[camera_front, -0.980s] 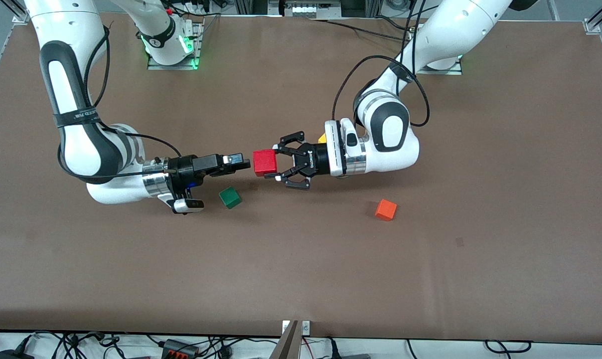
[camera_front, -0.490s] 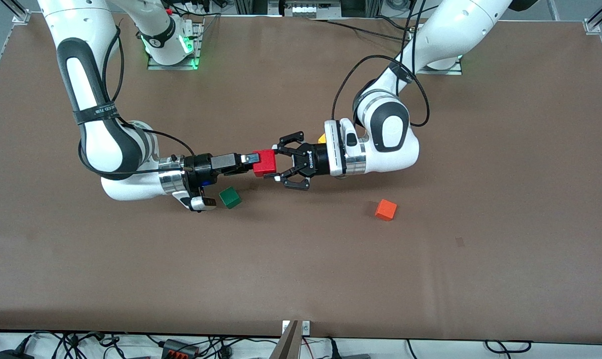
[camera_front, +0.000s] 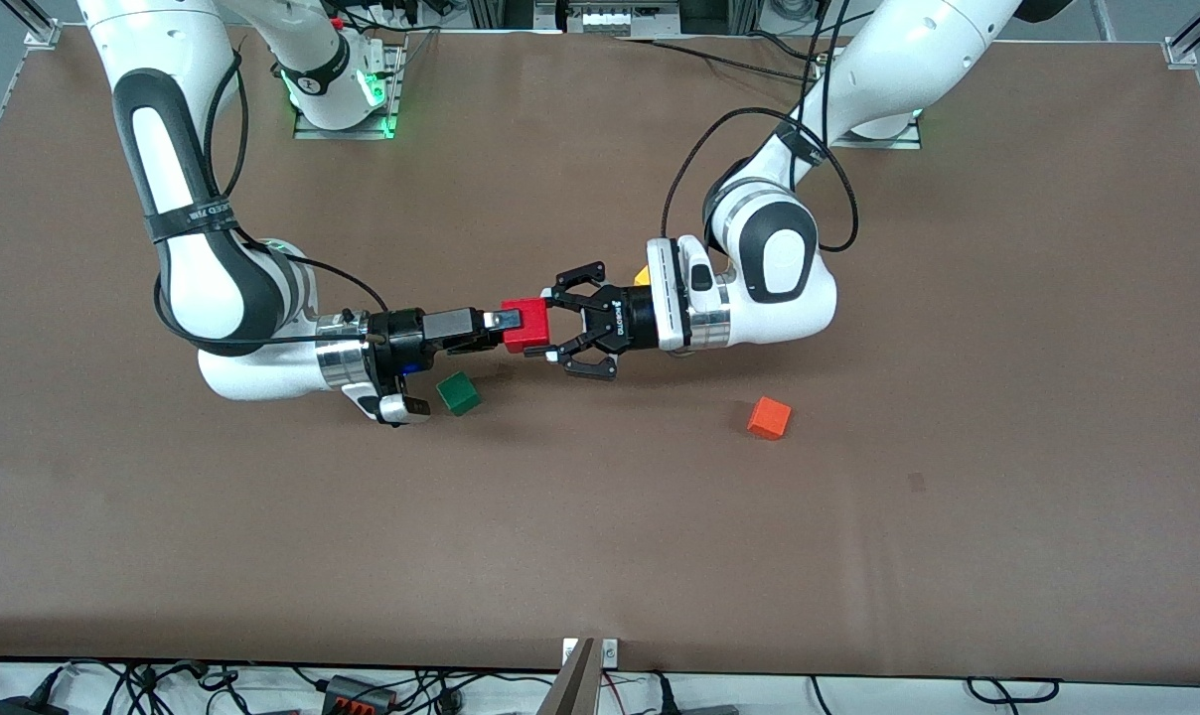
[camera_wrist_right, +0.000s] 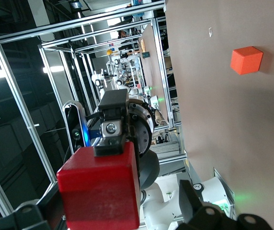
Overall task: Pass red block to right arm, stack on blue
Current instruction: 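Close the right gripper on the red cube held by the left gripper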
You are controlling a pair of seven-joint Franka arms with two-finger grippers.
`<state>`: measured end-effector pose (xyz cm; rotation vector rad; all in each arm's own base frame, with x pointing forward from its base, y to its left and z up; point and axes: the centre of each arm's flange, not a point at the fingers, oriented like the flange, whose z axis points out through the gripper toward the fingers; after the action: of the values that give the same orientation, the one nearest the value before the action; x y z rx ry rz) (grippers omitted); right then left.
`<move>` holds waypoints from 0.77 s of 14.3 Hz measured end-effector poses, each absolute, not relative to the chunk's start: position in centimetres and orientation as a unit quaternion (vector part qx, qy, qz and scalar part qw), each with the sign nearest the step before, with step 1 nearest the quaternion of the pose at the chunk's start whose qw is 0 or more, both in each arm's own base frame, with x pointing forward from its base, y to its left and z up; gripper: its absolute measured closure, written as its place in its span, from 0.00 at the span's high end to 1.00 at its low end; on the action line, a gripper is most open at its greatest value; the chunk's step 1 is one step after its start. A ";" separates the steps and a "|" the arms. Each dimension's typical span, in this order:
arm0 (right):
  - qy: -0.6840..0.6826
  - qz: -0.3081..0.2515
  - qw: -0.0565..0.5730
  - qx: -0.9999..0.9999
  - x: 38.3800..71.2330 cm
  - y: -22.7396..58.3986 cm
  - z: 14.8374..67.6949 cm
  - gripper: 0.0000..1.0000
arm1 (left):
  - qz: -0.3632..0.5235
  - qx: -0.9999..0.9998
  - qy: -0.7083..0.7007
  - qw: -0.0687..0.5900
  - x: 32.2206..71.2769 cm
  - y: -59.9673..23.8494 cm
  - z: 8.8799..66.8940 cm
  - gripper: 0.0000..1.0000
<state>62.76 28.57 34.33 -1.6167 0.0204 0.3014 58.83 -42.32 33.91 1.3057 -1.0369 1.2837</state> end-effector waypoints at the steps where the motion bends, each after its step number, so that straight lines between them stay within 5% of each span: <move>1: 0.008 0.136 0.680 -0.721 62.6 29.0 34.3 1.00 | 0.530 0.539 -0.428 0.496 58.8 -42.3 33.9 0.56; 4: 0.007 0.136 0.679 -0.721 62.5 29.2 34.3 0.96 | 0.530 0.539 -0.428 0.495 58.8 -42.3 33.9 0.56; 7: 0.004 0.129 0.683 -0.719 62.9 29.2 35.1 0.59 | 0.528 0.544 -0.427 0.494 58.9 -42.2 33.4 0.56; 11: 0.001 0.124 0.686 -0.717 63.1 29.2 35.4 0.57 | 0.530 0.544 -0.422 0.496 59.1 -42.2 33.7 0.56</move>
<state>63.11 29.15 35.40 -1.6067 0.0023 0.2771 59.07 -42.18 33.67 1.3187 -1.0217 1.2832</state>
